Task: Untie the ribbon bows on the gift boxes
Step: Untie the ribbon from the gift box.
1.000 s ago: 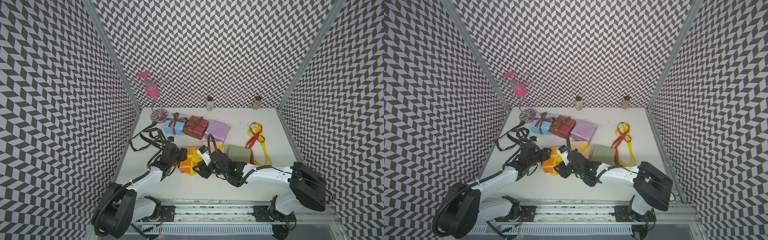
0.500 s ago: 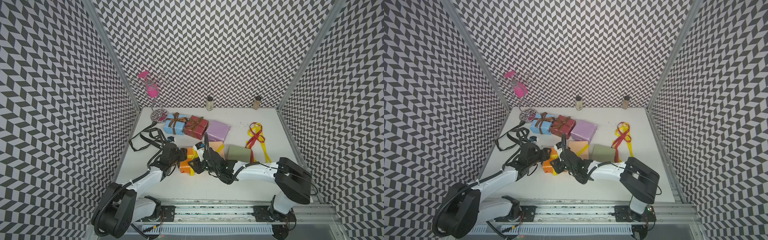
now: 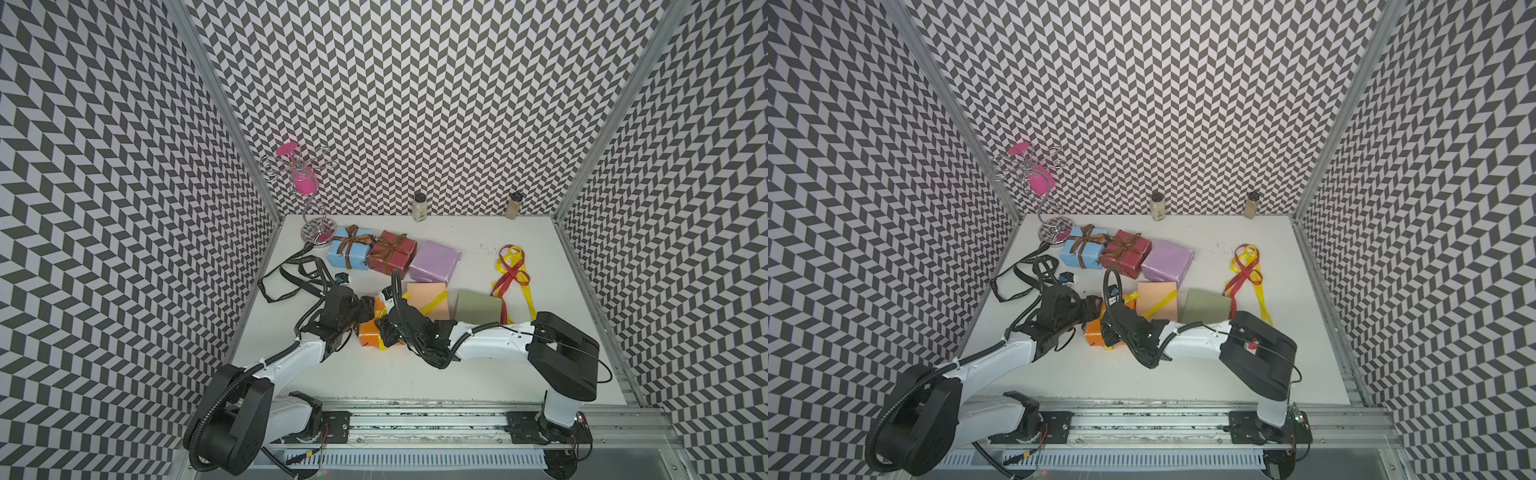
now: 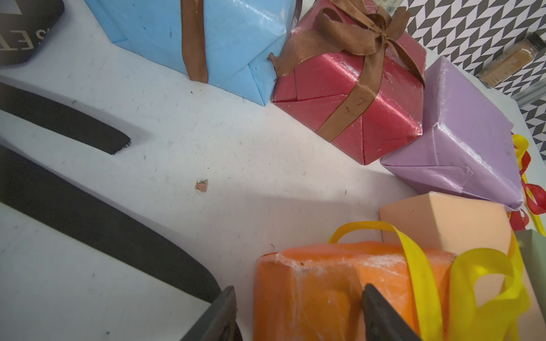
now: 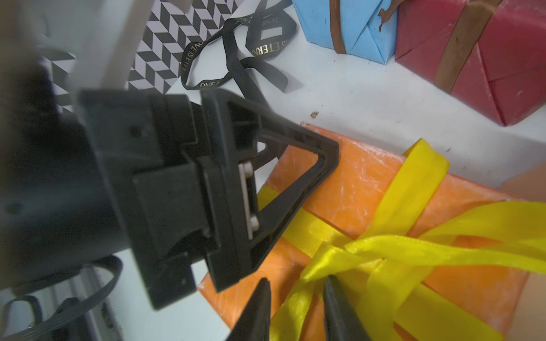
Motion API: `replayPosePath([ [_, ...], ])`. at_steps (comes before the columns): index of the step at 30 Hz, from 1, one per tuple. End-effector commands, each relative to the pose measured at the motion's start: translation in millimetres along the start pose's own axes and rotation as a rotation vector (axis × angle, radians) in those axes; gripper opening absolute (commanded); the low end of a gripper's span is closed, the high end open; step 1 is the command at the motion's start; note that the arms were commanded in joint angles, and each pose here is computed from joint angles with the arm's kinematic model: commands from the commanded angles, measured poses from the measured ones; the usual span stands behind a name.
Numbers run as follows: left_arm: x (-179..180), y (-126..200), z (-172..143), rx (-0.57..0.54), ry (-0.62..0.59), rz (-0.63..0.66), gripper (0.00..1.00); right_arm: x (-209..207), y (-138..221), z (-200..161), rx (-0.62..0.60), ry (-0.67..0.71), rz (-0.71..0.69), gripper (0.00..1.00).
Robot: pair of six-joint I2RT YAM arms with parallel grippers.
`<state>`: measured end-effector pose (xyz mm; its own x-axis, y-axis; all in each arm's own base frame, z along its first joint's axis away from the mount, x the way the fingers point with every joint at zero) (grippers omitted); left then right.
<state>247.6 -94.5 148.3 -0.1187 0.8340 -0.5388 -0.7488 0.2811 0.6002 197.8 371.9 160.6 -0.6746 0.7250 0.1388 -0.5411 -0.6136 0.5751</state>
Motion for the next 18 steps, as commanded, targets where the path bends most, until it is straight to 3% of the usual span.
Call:
replayPosePath([
  [1,2,-2,-1,-0.001,-0.002,-0.002,0.67,-6,-8,-16,0.063,0.045,-0.094,0.22],
  [6,3,-3,-2,0.000,-0.003,-0.001,0.67,-9,-7,-21,0.076,0.075,-0.127,0.10],
  [10,4,-3,-2,-0.001,-0.005,0.002,0.67,-5,6,-17,0.038,0.077,-0.019,0.00],
  [18,6,-5,-4,0.001,-0.010,0.017,0.67,2,62,1,-0.047,0.118,0.209,0.00],
])
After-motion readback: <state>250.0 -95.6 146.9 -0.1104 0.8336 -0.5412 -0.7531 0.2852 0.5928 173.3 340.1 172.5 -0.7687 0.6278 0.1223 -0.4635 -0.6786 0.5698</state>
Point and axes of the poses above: each gripper's point midway between its finger pads, its own y axis back along the fingers, its own x axis along the line the jaws close on, z = x × y, the point moved 10 cm from there along y, back along the fingers, and after that the axes turned 13 degrees about y, right-handed, at the moved point
